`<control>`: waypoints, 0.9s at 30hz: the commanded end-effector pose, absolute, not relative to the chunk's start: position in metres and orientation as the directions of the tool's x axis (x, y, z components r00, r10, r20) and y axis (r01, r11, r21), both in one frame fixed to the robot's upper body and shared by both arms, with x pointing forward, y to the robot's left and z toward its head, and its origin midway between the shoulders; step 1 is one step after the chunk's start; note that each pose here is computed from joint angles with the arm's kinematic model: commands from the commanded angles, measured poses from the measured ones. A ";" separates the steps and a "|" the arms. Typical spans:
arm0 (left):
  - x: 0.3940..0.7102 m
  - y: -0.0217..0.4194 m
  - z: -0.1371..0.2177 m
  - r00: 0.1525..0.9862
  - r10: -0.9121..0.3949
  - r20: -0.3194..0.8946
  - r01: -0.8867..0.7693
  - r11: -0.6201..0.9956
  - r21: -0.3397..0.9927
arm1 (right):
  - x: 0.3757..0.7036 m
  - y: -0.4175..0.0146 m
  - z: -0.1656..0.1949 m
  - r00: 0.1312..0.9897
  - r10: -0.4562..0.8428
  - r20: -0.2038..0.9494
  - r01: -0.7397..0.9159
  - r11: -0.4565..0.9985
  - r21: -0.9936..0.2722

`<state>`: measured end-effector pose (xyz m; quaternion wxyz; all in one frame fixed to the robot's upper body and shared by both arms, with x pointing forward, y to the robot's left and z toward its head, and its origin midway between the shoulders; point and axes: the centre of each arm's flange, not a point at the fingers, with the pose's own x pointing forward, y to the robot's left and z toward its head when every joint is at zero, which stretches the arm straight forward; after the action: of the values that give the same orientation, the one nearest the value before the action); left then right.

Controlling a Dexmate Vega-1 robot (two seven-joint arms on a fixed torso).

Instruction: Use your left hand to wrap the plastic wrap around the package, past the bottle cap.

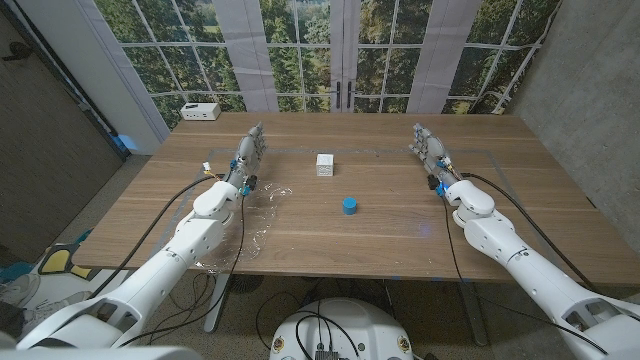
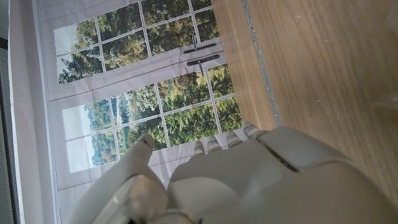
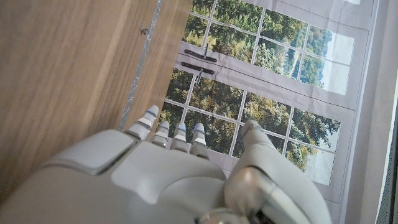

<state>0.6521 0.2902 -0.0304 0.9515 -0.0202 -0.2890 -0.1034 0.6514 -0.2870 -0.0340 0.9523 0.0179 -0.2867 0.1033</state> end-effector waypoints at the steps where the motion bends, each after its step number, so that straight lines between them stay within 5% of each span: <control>1: 0.651 0.293 -0.026 0.799 -0.221 0.560 0.228 0.972 0.060 | 0.649 -0.283 -0.041 0.819 0.195 0.540 -0.210 0.977 -0.035; 27: 0.658 0.273 0.021 0.788 -0.351 0.505 0.155 0.908 0.390 | 0.650 -0.283 -0.040 0.816 0.201 0.542 -0.217 0.976 -0.035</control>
<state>0.6539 0.2853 0.0011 0.9435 0.1045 -0.2934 -0.1135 0.6484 -0.2813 -0.0382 0.9524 0.0107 -0.2841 0.1101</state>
